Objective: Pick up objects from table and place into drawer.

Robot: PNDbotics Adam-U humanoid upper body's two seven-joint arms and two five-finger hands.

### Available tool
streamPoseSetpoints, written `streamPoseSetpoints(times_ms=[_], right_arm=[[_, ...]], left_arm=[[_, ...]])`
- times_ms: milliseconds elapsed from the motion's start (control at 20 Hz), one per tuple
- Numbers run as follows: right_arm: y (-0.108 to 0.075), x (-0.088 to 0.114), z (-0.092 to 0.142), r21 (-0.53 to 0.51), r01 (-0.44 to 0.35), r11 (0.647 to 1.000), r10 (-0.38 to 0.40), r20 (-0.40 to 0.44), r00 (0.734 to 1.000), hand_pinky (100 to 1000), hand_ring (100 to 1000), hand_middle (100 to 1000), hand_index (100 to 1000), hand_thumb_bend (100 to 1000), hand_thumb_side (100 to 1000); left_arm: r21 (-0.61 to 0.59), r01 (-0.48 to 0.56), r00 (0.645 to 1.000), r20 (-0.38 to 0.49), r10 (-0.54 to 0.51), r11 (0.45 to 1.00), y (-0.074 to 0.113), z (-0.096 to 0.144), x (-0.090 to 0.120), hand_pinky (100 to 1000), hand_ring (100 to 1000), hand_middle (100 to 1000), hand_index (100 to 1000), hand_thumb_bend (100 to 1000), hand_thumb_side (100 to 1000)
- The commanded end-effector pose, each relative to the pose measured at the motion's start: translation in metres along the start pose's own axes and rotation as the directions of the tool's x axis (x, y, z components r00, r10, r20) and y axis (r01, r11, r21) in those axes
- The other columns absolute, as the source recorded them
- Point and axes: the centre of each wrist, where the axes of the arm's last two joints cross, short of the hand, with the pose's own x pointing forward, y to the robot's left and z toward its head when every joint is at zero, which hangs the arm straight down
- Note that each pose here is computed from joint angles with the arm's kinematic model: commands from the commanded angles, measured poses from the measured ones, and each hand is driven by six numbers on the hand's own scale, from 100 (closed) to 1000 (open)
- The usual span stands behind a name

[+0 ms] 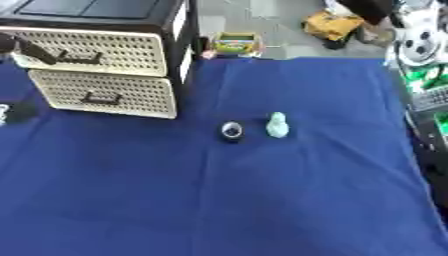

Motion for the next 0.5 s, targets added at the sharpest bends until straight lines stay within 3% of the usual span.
streamPoseSetpoints(times_ms=[50, 250, 500], right_arm=[[-0.008, 0.004, -0.003, -0.024, -0.024, 0.999, 0.025, 0.02, 1.0, 584, 532, 563, 765, 484, 903], [-0.007, 0.004, -0.004, -0.02, -0.032, 0.999, 0.032, 0.027, 0.999, 584, 533, 563, 765, 487, 904], [-0.008, 0.005, -0.005, -0.02, -0.044, 0.999, 0.044, 0.031, 0.999, 585, 533, 564, 765, 489, 906]], left_arm=[[0.022, 0.021, 1.0, -0.024, -0.021, 1.0, 0.009, 0.006, 0.0, 100, 100, 100, 909, 203, 993], [-0.012, 0.014, 1.0, -0.025, -0.015, 1.0, 0.017, 0.005, 0.0, 100, 100, 100, 901, 242, 981], [-0.077, -0.035, 0.998, -0.062, 0.03, 0.996, 0.018, -0.003, -0.017, 100, 100, 100, 889, 305, 899]])
